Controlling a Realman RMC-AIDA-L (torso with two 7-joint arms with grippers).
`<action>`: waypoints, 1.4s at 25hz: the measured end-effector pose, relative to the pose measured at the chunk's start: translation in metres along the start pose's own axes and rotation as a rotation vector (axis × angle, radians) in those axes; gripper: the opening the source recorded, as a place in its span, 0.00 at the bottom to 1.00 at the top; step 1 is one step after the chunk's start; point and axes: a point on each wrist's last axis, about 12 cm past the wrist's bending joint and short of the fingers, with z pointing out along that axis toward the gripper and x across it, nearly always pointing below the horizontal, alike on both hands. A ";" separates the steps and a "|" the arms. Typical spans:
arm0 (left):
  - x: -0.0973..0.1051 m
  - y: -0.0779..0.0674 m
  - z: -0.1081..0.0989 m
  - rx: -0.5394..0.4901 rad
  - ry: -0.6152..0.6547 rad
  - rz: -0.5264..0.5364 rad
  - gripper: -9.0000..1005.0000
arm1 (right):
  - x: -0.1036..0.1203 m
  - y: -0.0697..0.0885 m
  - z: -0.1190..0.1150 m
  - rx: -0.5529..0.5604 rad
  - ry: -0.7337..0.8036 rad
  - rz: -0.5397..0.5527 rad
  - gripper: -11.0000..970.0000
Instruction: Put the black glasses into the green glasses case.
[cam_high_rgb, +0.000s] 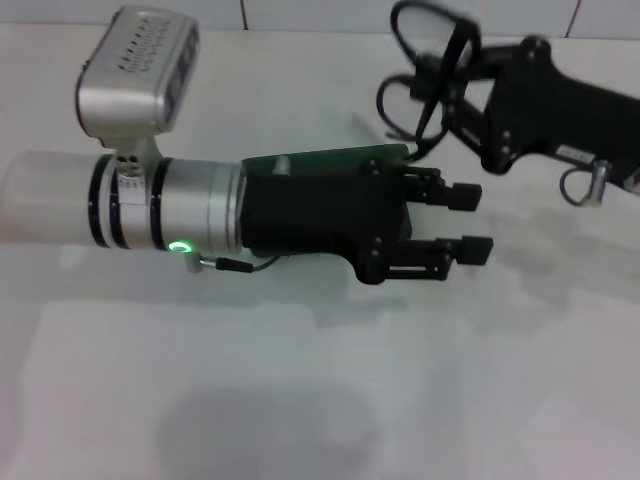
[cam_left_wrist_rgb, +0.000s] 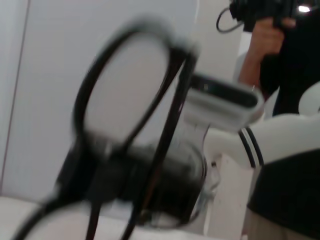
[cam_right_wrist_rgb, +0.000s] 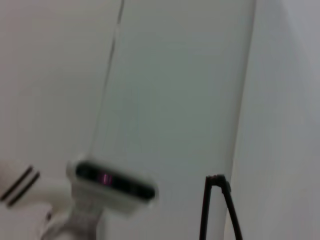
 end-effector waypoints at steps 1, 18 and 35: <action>0.000 0.000 -0.002 -0.006 -0.008 0.001 0.60 | 0.002 0.000 0.000 -0.005 0.018 0.001 0.12; -0.004 0.004 -0.018 -0.057 -0.029 0.008 0.61 | 0.015 -0.001 -0.013 -0.040 0.174 -0.012 0.11; 0.003 0.003 -0.053 -0.197 -0.092 -0.015 0.62 | 0.018 -0.009 -0.027 0.078 0.202 -0.026 0.12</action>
